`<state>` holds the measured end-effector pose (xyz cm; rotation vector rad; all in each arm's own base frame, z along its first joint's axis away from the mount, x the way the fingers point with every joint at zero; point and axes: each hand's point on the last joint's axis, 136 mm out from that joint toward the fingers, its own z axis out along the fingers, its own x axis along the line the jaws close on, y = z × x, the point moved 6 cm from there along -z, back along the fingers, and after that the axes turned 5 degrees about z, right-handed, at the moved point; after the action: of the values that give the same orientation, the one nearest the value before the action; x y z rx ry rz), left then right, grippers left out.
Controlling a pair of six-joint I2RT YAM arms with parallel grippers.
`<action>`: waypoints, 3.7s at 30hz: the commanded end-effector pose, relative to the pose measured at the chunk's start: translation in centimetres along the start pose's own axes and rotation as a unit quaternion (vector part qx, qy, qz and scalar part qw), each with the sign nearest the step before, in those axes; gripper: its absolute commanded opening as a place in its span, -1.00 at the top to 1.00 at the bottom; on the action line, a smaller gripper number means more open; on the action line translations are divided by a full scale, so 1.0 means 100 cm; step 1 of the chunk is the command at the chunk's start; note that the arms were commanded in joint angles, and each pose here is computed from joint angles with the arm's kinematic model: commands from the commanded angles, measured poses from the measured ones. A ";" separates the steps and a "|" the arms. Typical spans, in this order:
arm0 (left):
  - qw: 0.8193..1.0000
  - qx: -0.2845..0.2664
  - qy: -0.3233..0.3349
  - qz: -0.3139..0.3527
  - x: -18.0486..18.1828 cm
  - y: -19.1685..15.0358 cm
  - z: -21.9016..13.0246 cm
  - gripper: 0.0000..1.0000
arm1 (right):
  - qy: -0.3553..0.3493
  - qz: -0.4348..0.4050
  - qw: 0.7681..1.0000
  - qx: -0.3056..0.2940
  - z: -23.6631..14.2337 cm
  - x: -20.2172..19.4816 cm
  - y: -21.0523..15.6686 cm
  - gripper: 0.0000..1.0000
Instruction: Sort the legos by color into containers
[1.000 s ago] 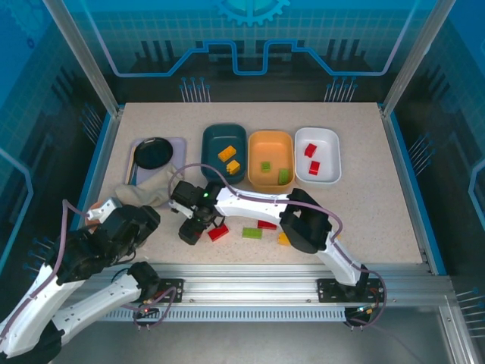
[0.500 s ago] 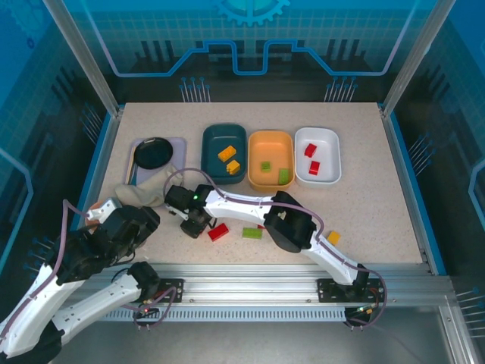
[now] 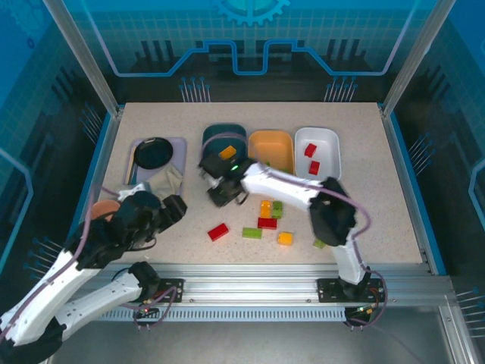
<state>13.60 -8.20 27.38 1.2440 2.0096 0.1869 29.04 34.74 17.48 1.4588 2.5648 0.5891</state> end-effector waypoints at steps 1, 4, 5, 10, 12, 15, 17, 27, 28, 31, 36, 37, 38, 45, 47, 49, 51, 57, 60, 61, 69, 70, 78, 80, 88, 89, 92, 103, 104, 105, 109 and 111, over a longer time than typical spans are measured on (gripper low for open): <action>0.994 0.045 -0.093 0.032 -0.049 -0.005 0.029 -0.62 | -0.055 0.132 0.989 -0.028 -0.041 -0.090 -0.003 0.52; 0.988 0.084 -0.120 0.049 -0.080 -0.008 0.054 -0.63 | -0.103 0.218 0.970 -0.029 -0.060 -0.163 -0.024 0.50; 0.986 0.092 -0.126 0.055 -0.090 -0.007 0.062 -0.63 | -0.118 0.245 0.962 -0.027 -0.066 -0.186 -0.030 0.48; 0.978 0.121 -0.152 0.070 -0.129 -0.003 0.097 -0.63 | -0.159 0.342 0.926 0.000 -0.064 -0.266 -0.048 0.47; 0.976 0.132 -0.156 0.076 -0.143 -0.001 0.110 -0.63 | -0.168 0.365 0.916 0.014 -0.053 -0.289 -0.047 0.47; 0.972 0.142 -0.164 0.088 -0.160 0.003 0.125 -0.63 | -0.187 0.380 0.906 0.030 -0.038 -0.317 -0.040 0.46; 0.971 0.147 -0.164 0.093 -0.168 0.004 0.133 -0.63 | -0.197 0.389 0.899 0.042 -0.029 -0.334 -0.034 0.45; 0.965 0.173 -0.158 0.116 -0.185 0.002 0.161 -0.62 | -0.222 0.404 0.882 0.101 0.018 -0.379 -0.024 0.32; 0.965 0.176 -0.156 0.119 -0.185 0.001 0.163 -0.62 | -0.219 0.402 0.884 0.098 0.016 -0.379 -0.021 0.27; 0.963 0.183 -0.152 0.123 -0.185 -0.001 0.167 -0.61 | -0.214 0.398 0.887 0.097 0.023 -0.378 -0.017 -0.02; 0.960 0.196 -0.151 0.135 -0.188 -0.005 0.172 -0.61 | -0.210 0.387 0.896 0.052 -0.010 -0.367 0.004 -0.27; 0.959 0.198 -0.150 0.139 -0.189 -0.006 0.173 -0.61 | -0.207 0.385 0.899 0.038 -0.020 -0.362 0.008 -0.30; 0.957 0.203 -0.151 0.145 -0.191 -0.009 0.174 -0.60 | -0.206 0.383 0.900 0.025 -0.032 -0.359 0.013 -0.31; 0.939 0.246 -0.144 0.194 -0.215 -0.036 0.184 -0.56 | -0.187 0.387 0.901 -0.054 -0.118 -0.314 0.005 -0.30; 0.931 0.259 -0.143 0.213 -0.224 -0.050 0.190 -0.55 | -0.176 0.399 0.898 -0.062 -0.139 -0.298 -0.013 -0.29; 0.921 0.271 -0.146 0.239 -0.237 -0.067 0.194 -0.53 | -0.162 0.420 0.891 -0.058 -0.154 -0.279 -0.045 -0.29; 0.909 0.283 -0.149 0.267 -0.248 -0.086 0.199 -0.50 | -0.152 0.440 0.883 -0.065 -0.172 -0.261 -0.077 -0.28; 0.871 0.315 -0.158 0.342 -0.276 -0.151 0.214 -0.45 | -0.123 0.507 0.849 -0.085 -0.223 -0.216 -0.170 -0.30; 0.855 0.326 -0.157 0.371 -0.286 -0.180 0.222 -0.44 | -0.105 0.531 0.835 -0.101 -0.240 -0.198 -0.201 -0.33; 0.850 0.327 -0.153 0.383 -0.288 -0.190 0.226 -0.44 | -0.100 0.538 0.830 -0.109 -0.246 -0.193 -0.210 -0.36; 0.832 0.317 -0.129 0.436 -0.298 -0.234 0.253 -0.51 | -0.060 0.520 0.813 -0.254 -0.307 -0.175 -0.224 -0.67; 0.831 0.318 -0.129 0.438 -0.298 -0.239 0.256 -0.51 | -0.056 0.515 0.813 -0.267 -0.313 -0.174 -0.223 -0.68; 0.826 0.315 -0.113 0.453 -0.296 -0.259 0.274 -0.43 | -0.044 0.501 0.819 -0.276 -0.318 -0.171 -0.220 -0.69; 0.826 0.315 -0.112 0.455 -0.295 -0.264 0.279 -0.40 | -0.041 0.501 0.820 -0.273 -0.317 -0.170 -0.220 -0.69; 0.822 0.319 -0.108 0.459 -0.293 -0.276 0.285 -0.36 | -0.049 0.498 0.828 -0.254 -0.310 -0.171 -0.223 -0.68; 0.822 0.319 -0.108 0.459 -0.293 -0.276 0.286 -0.36 | -0.049 0.497 0.828 -0.254 -0.309 -0.171 -0.222 -0.68; 0.820 0.325 -0.109 0.457 -0.291 -0.279 0.287 -0.30 | -0.050 0.498 0.829 -0.250 -0.307 -0.171 -0.223 -0.68; 0.825 0.315 -0.094 0.461 -0.288 -0.273 0.294 0.21 | -0.046 0.499 0.831 -0.240 -0.299 -0.172 -0.221 -0.64; 0.827 0.309 -0.091 0.461 -0.289 -0.269 0.293 0.24 | -0.045 0.499 0.832 -0.239 -0.299 -0.172 -0.221 -0.64; 0.830 0.301 -0.088 0.461 -0.291 -0.263 0.292 0.29 | -0.044 0.498 0.833 -0.238 -0.298 -0.172 -0.221 -0.63; 0.849 0.263 -0.085 0.449 -0.302 -0.226 0.284 0.31 | -0.036 0.485 0.841 -0.238 -0.297 -0.172 -0.214 -0.60; 0.865 0.242 -0.085 0.432 -0.307 -0.197 0.277 0.32 | -0.028 0.471 0.847 -0.243 -0.298 -0.172 -0.207 -0.60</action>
<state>22.44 -52.42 9.38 2.4384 1.2076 -0.1161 11.70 2.19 34.80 2.3992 1.2447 1.1056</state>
